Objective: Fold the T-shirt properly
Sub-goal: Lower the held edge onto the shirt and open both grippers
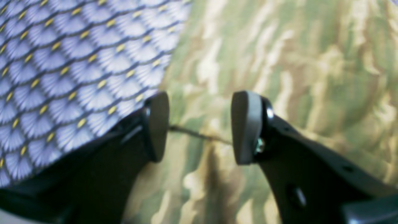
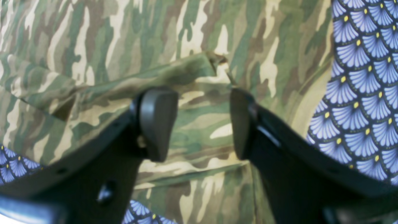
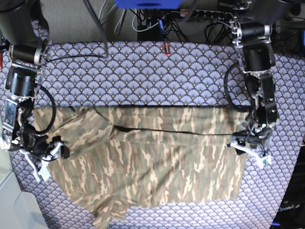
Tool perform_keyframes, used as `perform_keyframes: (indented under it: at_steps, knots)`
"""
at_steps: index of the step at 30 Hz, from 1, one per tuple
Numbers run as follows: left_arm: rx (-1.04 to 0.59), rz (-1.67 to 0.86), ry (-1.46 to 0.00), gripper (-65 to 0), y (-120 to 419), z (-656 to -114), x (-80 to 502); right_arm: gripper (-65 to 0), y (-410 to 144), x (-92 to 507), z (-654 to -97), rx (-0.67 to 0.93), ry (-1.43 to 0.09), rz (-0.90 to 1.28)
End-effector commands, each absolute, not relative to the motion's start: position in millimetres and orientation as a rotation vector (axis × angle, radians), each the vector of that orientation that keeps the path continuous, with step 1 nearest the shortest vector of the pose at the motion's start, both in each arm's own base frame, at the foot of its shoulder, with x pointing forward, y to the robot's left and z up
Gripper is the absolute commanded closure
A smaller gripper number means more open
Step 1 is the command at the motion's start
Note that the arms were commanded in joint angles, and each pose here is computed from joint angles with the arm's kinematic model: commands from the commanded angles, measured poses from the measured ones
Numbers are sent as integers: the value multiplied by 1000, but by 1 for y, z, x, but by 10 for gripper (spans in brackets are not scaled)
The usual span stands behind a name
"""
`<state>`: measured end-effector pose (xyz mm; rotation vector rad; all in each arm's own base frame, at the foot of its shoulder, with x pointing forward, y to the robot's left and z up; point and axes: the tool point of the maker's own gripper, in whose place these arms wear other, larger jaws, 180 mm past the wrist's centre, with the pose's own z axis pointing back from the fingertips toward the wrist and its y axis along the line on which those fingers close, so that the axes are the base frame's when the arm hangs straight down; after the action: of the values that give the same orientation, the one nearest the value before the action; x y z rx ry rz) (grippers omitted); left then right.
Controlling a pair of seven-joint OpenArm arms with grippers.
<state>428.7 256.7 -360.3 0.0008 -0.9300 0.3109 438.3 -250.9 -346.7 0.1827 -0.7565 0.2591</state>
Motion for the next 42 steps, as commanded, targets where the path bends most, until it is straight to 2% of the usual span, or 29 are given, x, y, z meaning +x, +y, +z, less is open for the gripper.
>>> perform_keyframes:
  at_steps: [1,9,12,31,34,40,42]
  knots:
    - [31,313,-1002,-321,270,-337,431,-329,-271,447,-323,145,-807,254]
    - [96,342,-1006,-324,293,-340,379,-331,-336,389,-355,87,-736,102]
    - [118,368,-975,-324,304,-352,359,-332,-344,369,-371,86,-701,68]
    - [140,344,-960,-324,301,-356,333,-320,-325,337,-410,152,-652,5]
    - [140,345,-956,-324,301,-358,332,-258,-322,337,-412,165,-660,-13]
    - [132,360,-930,-324,301,-371,330,-15,-318,338,-414,175,-656,-12]
    - [129,366,-914,-324,301,-377,328,0,-317,338,-414,175,-653,-7]
